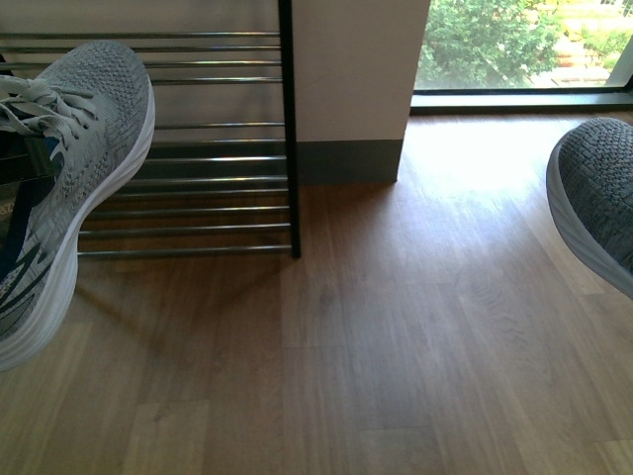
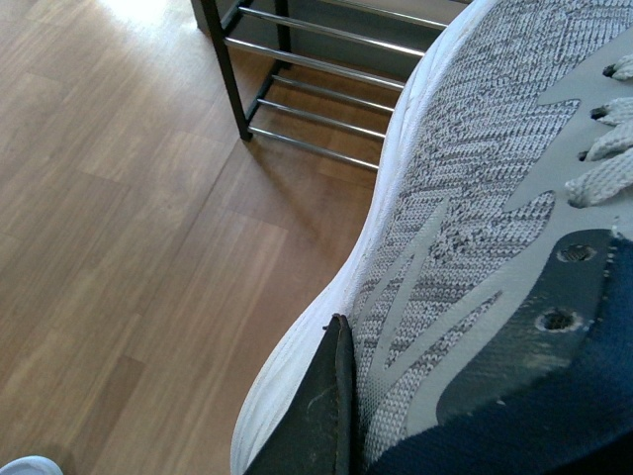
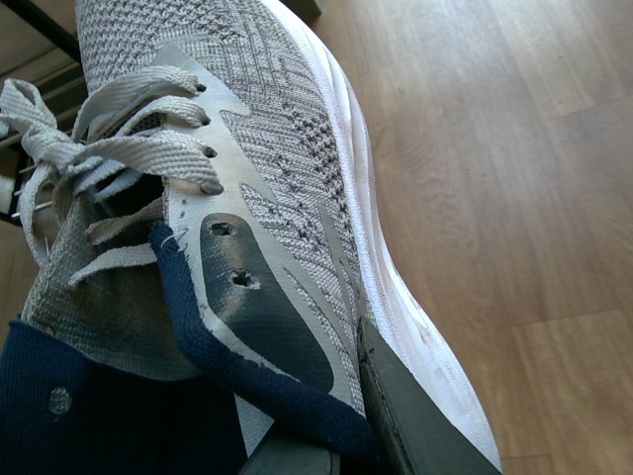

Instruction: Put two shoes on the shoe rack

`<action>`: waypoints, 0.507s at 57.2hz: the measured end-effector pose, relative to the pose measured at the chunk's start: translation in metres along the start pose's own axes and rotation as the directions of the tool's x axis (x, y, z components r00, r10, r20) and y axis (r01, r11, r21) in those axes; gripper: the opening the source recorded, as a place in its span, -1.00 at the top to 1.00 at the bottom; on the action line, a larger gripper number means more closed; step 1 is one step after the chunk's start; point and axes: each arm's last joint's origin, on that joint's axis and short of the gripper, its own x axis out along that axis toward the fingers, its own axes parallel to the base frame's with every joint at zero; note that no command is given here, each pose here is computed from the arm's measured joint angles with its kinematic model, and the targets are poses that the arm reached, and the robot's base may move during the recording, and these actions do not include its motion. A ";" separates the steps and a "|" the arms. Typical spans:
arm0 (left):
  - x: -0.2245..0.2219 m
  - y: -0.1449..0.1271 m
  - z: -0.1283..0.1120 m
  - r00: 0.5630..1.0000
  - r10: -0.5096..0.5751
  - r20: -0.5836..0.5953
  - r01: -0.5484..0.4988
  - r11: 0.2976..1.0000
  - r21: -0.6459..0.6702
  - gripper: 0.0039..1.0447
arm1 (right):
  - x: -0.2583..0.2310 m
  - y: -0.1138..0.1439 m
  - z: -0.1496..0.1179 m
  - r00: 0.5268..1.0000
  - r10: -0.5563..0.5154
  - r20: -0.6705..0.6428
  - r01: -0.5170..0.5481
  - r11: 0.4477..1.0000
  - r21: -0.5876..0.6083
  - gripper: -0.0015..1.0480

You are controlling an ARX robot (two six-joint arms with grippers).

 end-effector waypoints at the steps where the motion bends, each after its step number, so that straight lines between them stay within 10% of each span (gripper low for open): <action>1: 0.000 0.000 0.000 1.000 -0.001 0.000 0.001 1.000 0.000 0.98 | 0.000 0.000 0.000 1.000 0.000 0.000 0.000 1.000 0.000 0.98; 29: 0.002 0.003 0.002 1.000 0.023 0.006 -0.023 1.000 -0.008 0.98 | 0.000 0.002 0.000 1.000 0.021 0.000 -0.021 1.000 -0.005 0.98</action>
